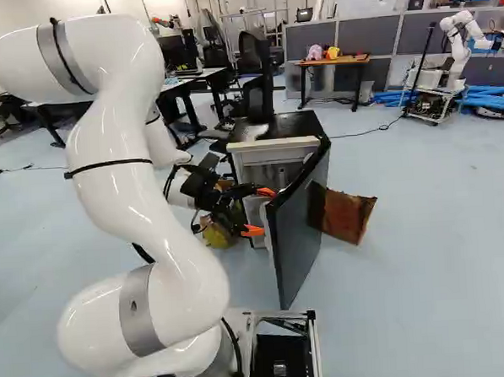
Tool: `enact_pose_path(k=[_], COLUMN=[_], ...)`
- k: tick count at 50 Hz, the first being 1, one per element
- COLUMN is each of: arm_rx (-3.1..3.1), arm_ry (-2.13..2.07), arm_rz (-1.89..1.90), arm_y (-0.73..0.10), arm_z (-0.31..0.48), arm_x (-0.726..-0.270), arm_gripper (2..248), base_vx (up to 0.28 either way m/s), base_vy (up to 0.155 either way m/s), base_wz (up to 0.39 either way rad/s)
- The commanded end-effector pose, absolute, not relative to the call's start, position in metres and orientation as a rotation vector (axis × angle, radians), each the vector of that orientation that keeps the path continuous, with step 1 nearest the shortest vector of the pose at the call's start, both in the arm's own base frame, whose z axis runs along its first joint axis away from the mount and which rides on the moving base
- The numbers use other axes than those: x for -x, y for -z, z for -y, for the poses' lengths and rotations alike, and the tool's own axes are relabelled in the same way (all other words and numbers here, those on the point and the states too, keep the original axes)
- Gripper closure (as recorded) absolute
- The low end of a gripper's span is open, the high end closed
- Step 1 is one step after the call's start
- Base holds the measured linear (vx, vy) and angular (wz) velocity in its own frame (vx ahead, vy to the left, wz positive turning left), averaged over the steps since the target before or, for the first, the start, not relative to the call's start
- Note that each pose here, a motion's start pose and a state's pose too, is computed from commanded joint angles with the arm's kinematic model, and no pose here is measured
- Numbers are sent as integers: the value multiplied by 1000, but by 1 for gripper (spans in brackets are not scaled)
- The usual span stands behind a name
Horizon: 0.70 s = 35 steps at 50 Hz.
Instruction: Grab a drink from the fridge
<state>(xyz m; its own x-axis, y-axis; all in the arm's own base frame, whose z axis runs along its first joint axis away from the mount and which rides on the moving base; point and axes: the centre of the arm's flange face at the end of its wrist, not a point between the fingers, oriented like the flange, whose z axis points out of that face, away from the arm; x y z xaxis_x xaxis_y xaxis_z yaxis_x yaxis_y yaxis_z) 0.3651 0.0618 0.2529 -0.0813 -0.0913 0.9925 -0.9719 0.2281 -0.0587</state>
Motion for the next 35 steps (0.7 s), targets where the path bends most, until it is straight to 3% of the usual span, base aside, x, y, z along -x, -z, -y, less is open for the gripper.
enact_pose_path(k=[35], arm_rx=[-906], arm_ry=[-939], arm_rz=[1585], arm_y=[-264], arm_z=[2], arm_x=[-405], arm_gripper=[3], base_vx=[0], base_vy=[0], base_wz=[0])
